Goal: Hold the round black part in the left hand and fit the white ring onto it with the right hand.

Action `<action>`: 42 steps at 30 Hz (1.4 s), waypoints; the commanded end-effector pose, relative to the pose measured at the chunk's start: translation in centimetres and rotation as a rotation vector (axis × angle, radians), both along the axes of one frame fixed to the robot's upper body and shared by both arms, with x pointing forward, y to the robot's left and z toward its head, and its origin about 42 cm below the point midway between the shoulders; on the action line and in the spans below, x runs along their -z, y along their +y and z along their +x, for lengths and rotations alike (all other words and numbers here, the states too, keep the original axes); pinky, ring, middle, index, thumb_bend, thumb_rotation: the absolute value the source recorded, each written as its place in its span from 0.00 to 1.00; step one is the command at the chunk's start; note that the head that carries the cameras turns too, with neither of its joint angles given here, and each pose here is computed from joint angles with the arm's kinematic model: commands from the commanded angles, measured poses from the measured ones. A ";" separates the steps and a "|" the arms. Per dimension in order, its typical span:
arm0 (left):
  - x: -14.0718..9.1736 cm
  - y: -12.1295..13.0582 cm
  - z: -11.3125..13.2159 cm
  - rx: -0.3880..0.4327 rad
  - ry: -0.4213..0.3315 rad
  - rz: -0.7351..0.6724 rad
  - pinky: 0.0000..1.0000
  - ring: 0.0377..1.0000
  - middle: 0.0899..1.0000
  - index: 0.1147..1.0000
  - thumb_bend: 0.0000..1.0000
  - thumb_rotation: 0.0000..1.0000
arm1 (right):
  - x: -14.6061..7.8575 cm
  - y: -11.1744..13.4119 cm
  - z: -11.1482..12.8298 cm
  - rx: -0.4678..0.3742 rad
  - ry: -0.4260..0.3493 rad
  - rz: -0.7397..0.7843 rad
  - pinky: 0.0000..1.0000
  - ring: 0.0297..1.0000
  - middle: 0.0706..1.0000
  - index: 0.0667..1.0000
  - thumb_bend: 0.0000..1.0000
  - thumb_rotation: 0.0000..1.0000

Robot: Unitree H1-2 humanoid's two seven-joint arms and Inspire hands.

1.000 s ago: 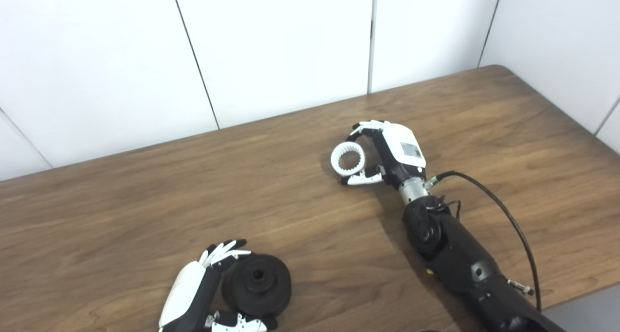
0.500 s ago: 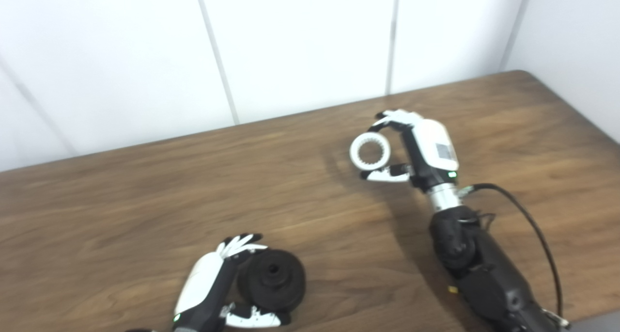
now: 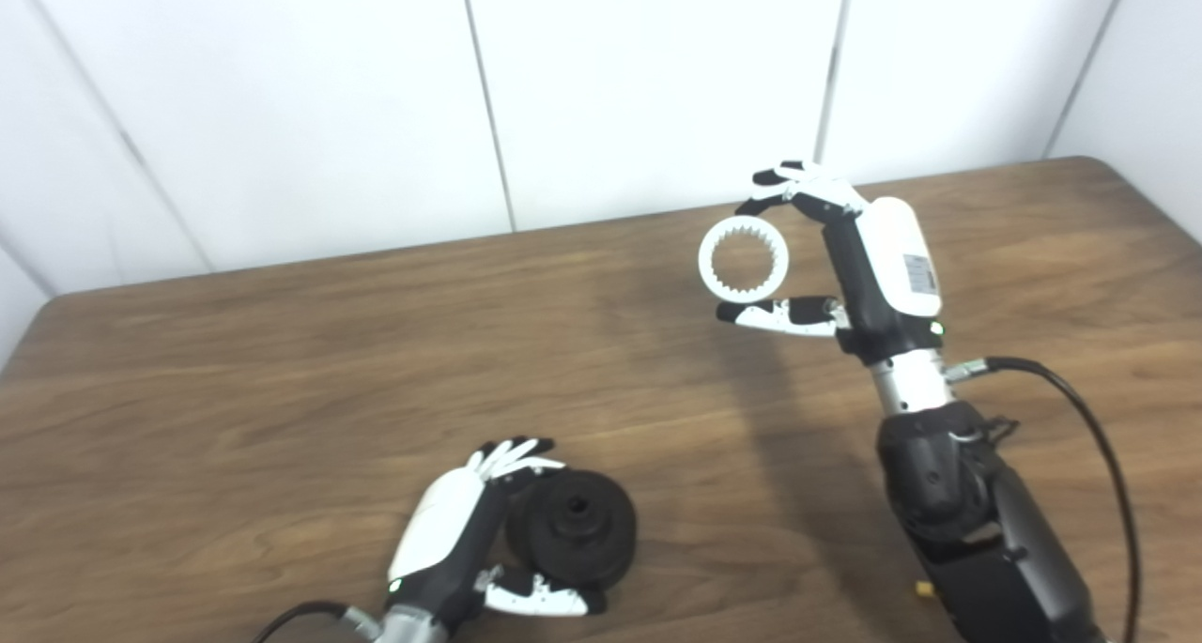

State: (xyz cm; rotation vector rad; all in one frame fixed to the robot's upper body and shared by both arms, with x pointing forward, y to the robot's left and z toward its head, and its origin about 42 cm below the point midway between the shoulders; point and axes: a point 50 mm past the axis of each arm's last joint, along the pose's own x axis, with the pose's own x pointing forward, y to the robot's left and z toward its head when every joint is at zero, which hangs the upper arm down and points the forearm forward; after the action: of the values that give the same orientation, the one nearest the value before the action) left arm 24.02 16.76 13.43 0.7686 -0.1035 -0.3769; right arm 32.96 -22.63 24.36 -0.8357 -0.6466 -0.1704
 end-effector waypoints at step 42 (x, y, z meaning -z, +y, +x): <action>-0.6 -1.7 1.3 0.008 -0.041 0.007 1.00 0.96 0.90 0.52 0.89 0.22 | 5.3 7.4 -10.0 -0.339 0.178 0.200 0.72 0.82 0.72 0.44 0.52 0.14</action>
State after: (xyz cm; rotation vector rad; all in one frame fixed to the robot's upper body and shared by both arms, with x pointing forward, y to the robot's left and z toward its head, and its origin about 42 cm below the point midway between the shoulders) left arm 24.68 15.43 13.61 0.7772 -0.1062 -0.3768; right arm 23.63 -16.27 18.43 -0.5935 -0.5336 0.1585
